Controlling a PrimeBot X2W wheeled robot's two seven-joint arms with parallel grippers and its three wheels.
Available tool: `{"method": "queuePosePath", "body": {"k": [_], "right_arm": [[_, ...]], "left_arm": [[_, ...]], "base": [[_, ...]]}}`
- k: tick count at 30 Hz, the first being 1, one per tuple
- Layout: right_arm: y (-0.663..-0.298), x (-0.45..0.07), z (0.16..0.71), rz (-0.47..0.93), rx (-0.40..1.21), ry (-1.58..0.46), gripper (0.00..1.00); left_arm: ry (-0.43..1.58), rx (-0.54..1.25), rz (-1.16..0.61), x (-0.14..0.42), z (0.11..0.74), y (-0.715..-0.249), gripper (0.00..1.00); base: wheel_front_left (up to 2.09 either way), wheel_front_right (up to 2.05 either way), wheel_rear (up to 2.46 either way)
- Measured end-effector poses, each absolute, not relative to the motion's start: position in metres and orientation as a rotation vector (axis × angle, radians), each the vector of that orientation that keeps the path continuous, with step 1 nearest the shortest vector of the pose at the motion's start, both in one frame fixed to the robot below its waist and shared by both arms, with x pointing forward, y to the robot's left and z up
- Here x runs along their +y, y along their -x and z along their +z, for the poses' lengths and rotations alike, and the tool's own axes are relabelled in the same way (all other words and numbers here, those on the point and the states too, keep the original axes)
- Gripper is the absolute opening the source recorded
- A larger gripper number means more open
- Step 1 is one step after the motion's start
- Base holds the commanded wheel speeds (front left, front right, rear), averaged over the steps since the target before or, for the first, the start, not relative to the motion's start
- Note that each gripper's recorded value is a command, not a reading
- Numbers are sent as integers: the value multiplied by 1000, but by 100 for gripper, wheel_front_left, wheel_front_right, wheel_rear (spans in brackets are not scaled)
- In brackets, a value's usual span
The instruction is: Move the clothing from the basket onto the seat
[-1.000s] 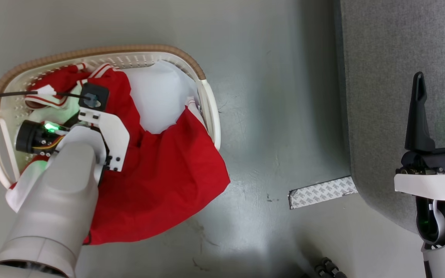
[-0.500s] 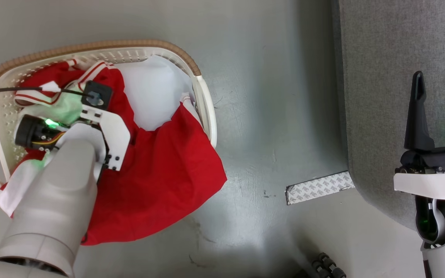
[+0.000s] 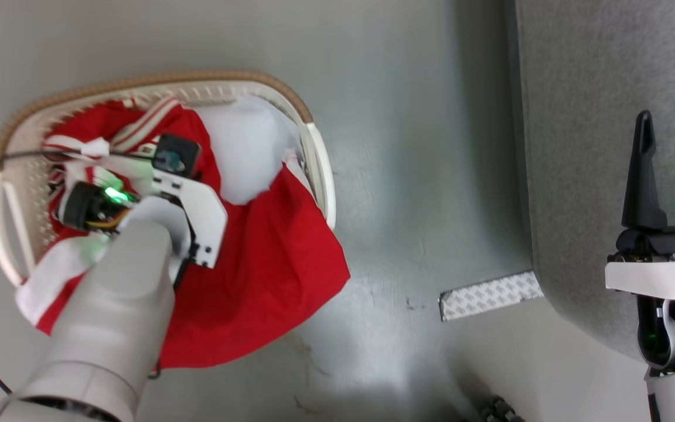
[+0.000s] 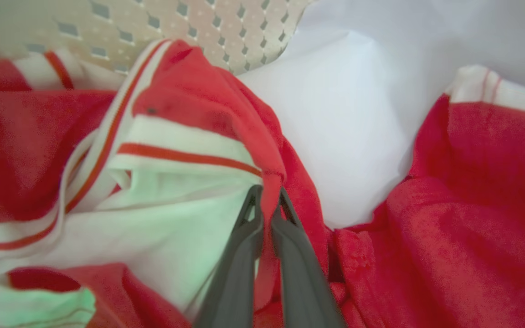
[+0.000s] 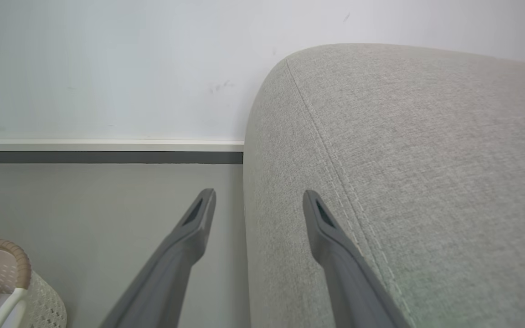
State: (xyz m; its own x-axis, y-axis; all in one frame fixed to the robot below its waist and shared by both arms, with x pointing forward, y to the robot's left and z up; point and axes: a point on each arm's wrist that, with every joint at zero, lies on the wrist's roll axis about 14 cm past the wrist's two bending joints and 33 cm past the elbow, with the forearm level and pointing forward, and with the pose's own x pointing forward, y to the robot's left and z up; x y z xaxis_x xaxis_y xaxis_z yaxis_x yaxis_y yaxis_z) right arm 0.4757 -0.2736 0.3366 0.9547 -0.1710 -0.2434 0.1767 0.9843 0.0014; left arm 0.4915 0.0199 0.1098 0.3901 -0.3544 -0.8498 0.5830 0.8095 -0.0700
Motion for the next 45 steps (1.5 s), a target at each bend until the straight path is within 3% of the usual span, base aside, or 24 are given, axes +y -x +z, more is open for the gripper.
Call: {"method": "queuePosePath", "body": {"k": [10,29,45], "right_arm": [[-460,-279,376,-205,187,-28,100],[-404,-258,446,-175,73,-78,100],[-395,-257,459,-173,41,-84,100]], "left_arm": [[-106,888,-600,9,178,-485,0],[179,433,-470,19,373,-492,0],[158,252,-447,32,458,-499,0]], "base": [[0,0,0],[0,0,0],[0,0,0]]}}
